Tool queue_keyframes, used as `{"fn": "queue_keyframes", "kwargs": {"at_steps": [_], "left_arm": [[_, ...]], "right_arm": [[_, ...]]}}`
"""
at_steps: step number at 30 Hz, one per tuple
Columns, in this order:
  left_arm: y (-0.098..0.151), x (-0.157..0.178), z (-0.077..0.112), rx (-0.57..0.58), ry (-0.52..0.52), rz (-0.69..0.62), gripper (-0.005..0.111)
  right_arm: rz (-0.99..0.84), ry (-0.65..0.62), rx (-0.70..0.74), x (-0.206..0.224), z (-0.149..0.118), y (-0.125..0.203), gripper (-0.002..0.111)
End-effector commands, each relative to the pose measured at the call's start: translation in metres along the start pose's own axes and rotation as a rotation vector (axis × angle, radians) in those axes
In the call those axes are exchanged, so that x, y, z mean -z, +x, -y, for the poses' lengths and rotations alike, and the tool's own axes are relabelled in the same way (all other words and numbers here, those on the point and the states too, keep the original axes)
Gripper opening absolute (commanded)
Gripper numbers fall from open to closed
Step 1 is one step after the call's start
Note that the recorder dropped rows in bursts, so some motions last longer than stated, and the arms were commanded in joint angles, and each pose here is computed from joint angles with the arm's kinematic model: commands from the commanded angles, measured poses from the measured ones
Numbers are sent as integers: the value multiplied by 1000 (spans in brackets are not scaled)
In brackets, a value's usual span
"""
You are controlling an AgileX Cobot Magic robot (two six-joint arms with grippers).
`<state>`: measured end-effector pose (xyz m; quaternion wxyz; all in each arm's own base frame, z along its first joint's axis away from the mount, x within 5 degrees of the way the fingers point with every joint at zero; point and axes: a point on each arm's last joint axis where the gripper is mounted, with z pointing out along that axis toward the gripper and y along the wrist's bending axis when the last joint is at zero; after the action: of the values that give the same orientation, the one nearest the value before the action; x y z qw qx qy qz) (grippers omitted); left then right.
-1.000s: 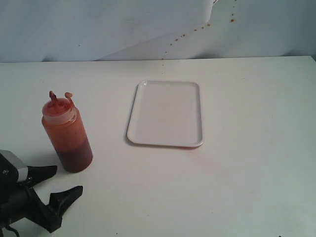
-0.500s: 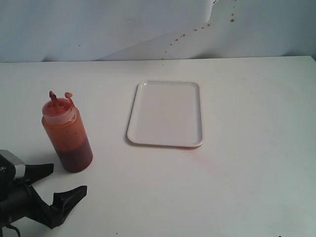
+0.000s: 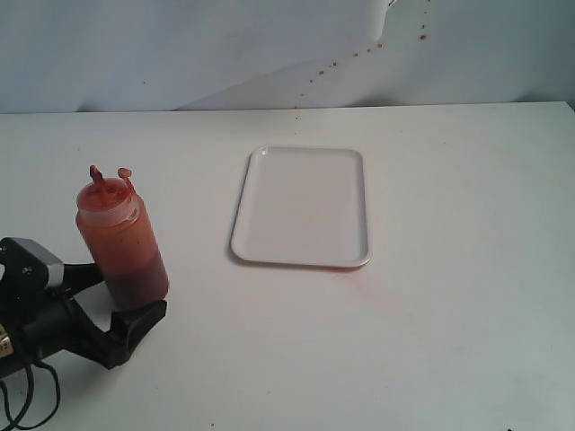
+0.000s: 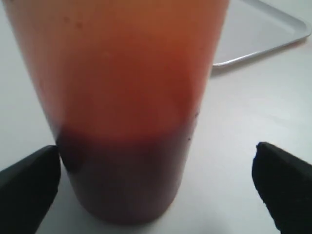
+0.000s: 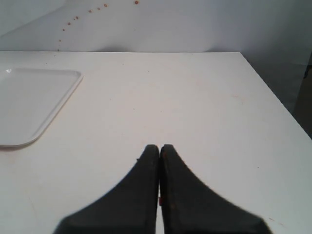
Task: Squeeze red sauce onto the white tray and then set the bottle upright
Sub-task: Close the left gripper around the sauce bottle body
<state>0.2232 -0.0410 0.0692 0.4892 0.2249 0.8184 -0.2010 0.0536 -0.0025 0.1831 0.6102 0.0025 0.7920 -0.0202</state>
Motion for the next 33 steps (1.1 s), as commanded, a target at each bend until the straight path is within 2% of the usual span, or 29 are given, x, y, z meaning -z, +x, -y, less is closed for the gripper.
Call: {"fn": "queue_keyframes", "kwargs": {"at_steps": [1, 13, 33], "left_arm": [[1, -9, -6, 7, 5, 7, 105], [4, -28, -18, -8, 27, 14, 105], [-10, -44, -35, -59, 0, 50, 105]], "right_arm": [[4, 4, 0, 0, 0, 1, 0], [4, 4, 0, 0, 0, 1, 0], [4, 4, 0, 0, 0, 1, 0]]}}
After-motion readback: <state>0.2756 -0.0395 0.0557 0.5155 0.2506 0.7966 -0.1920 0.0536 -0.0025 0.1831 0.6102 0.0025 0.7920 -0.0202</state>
